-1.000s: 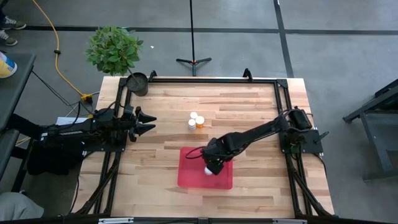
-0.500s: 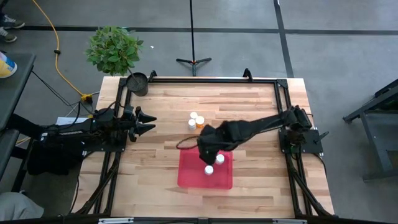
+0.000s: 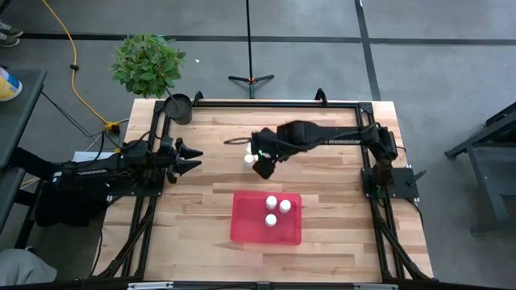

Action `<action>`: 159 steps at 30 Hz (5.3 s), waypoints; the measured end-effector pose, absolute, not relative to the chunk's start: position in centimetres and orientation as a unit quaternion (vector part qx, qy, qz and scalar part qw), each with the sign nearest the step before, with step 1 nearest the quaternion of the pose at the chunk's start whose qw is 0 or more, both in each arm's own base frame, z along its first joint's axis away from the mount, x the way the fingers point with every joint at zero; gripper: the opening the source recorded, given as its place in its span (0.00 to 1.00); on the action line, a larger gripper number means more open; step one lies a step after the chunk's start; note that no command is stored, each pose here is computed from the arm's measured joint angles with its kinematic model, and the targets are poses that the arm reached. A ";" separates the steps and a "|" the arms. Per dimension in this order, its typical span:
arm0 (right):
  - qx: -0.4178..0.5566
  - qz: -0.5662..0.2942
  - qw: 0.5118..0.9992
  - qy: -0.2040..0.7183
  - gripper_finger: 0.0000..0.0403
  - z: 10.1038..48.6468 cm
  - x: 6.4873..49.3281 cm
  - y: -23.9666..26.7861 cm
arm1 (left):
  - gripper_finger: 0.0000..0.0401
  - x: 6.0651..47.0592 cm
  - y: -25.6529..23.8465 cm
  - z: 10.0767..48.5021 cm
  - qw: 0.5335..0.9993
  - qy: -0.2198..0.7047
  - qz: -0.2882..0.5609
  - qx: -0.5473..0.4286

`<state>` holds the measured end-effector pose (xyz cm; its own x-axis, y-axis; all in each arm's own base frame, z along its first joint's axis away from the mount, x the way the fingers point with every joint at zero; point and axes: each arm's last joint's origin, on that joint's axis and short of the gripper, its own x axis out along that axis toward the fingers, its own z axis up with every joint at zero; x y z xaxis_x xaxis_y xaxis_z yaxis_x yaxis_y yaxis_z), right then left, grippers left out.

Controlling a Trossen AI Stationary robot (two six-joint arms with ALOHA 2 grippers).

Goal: Pick and place pill bottles into a basket
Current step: Put the orange pill bottle into the bin

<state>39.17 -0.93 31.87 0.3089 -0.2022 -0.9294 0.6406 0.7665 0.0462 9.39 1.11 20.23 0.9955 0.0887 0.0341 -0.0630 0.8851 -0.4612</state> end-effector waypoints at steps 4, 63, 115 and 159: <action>0.217 -0.244 0.788 0.522 0.69 31.9 39.4 -2.4 | 0.63 9.4 1.1 20.2 0.970 -0.028 0.039 -0.236; 0.080 -0.086 0.789 0.603 0.97 22.1 44.2 -9.6 | 0.63 9.4 1.1 20.1 0.971 -0.020 0.041 -0.236; 0.129 -0.062 0.767 0.625 0.79 17.2 45.4 -10.8 | 0.63 9.4 1.1 19.7 0.971 -0.001 0.050 -0.233; 0.136 -0.064 0.759 0.633 0.48 17.2 45.2 -10.9 | 0.63 9.4 1.1 19.7 0.971 -0.002 0.049 -0.233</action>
<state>45.19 -10.88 17.20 0.1903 0.0747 -0.9789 0.2700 0.9547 0.1254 9.39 1.14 19.71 0.9951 0.0969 -0.0190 -0.0950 0.8862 -0.4535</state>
